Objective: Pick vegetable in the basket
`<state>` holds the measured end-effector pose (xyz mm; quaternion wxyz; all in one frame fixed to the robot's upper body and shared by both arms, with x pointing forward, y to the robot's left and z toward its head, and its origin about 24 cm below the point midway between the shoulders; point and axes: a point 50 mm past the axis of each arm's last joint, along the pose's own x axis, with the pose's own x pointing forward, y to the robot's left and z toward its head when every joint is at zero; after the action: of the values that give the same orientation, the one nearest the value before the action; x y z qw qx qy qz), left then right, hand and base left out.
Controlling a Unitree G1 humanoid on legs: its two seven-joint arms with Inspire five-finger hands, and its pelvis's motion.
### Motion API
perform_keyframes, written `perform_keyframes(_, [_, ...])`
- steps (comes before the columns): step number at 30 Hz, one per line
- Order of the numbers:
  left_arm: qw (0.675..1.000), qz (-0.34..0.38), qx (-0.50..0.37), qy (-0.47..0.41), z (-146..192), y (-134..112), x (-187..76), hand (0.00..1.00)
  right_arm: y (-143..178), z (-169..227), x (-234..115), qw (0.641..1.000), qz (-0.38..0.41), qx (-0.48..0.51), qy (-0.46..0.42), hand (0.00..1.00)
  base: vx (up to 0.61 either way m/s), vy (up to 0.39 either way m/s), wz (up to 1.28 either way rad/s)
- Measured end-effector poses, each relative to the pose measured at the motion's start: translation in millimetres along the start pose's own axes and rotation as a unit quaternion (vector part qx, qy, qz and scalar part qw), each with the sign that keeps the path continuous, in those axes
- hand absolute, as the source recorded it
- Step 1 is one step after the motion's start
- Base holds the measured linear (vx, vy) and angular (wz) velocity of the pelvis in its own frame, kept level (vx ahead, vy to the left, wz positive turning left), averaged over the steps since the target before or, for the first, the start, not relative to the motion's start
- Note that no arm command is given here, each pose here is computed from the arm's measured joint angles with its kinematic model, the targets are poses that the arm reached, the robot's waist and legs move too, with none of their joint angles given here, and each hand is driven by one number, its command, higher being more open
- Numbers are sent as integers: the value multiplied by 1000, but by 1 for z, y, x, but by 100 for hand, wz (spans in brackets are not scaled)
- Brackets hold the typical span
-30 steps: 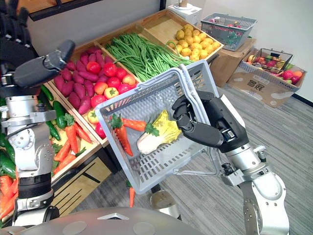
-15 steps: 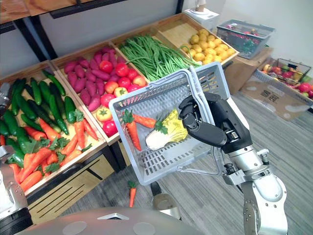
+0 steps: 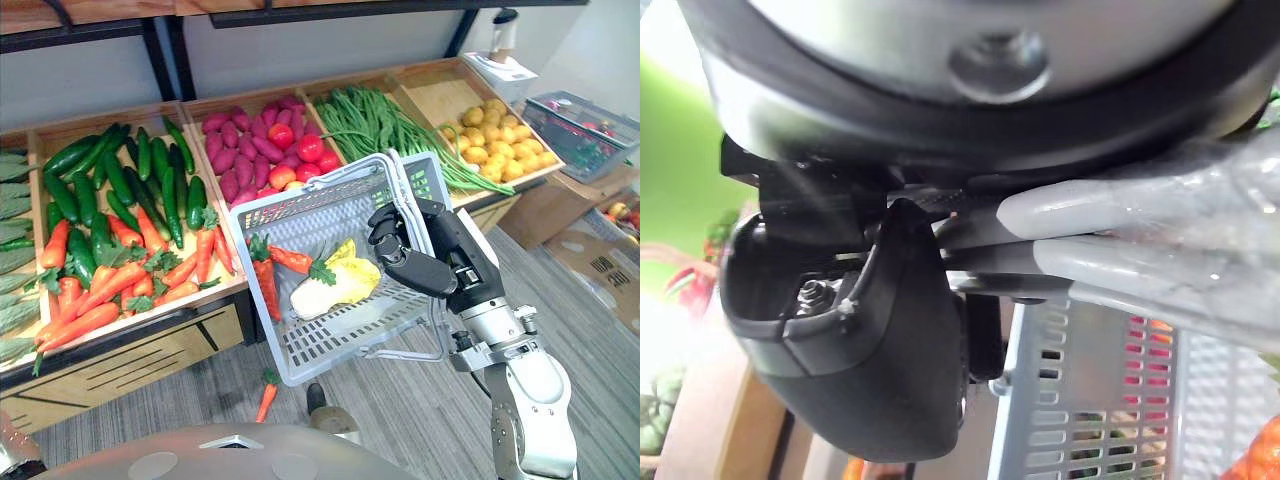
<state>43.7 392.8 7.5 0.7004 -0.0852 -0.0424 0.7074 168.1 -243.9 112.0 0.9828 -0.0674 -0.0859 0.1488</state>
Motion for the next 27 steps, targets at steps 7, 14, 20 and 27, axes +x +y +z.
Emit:
perform_keyframes(7, [985, 126, 38, 108, -46, 67, -11, 100, 5, -3, 2, 1000, -4, 12, 1, 0, 0, -4, 7])
perform_keyframes(14, [946, 156, 86, 270, -107, 104, -66, 100, 7, -9, -4, 999, -21, 27, 10, 0, -33, -7, 1])
perform_keyframes(20, [916, 92, 129, 367, -138, 101, -107, 100, 9, -15, -14, 998, -40, 39, 28, 0, 0, 0, 0])
perform_keyframes(27, [901, -53, 178, 393, -151, 67, -123, 100, 9, -17, -19, 997, -49, 42, 37, 0, 7, 1, 5])
